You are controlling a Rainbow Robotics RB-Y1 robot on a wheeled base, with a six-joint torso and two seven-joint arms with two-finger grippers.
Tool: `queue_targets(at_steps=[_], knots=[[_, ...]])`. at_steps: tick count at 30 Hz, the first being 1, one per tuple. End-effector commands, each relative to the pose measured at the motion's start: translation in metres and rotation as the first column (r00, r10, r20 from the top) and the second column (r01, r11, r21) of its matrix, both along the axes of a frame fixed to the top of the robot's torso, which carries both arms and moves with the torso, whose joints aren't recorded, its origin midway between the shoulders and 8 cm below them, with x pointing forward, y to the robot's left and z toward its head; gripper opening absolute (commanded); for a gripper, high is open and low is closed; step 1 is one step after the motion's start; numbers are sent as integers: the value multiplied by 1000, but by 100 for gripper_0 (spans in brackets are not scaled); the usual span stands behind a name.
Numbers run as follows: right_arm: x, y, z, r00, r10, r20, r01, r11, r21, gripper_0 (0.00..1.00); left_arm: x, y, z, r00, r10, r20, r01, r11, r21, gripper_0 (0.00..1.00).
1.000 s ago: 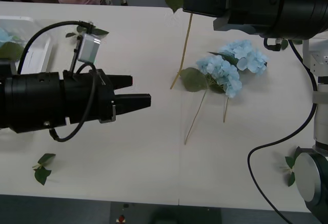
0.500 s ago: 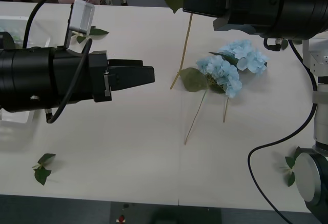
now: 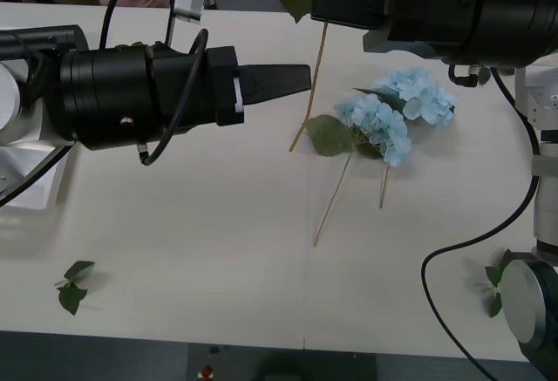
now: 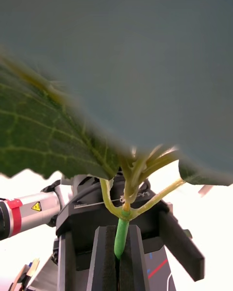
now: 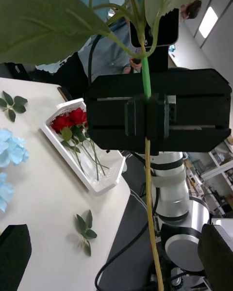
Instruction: Put the red flowers into the right box and the blue flowers into the left box
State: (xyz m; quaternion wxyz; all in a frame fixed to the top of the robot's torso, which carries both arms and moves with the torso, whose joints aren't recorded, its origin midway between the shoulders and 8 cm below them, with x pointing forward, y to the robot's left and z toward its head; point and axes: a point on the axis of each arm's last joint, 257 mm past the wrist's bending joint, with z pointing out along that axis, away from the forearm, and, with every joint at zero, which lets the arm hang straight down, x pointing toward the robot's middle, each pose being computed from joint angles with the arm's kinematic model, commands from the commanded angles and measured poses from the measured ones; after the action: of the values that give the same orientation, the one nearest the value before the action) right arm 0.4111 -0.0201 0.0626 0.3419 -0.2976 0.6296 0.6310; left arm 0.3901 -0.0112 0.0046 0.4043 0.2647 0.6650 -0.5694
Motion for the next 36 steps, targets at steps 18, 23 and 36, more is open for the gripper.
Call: queue_targets(at_steps=[18, 23, 36], knots=[[-5, 1, 15, 997, 6, 74, -7, 1000, 8, 0, 1, -33, 5, 999, -53, 12, 53, 998, 18, 0], [-5, 1, 15, 997, 6, 74, -7, 1000, 8, 0, 0, -34, 7, 998, -54, 13, 54, 998, 13, 0], [-5, 1, 15, 997, 6, 74, -7, 1000, 8, 100, 5, -32, 3, 999, -41, 11, 41, 999, 22, 0]])
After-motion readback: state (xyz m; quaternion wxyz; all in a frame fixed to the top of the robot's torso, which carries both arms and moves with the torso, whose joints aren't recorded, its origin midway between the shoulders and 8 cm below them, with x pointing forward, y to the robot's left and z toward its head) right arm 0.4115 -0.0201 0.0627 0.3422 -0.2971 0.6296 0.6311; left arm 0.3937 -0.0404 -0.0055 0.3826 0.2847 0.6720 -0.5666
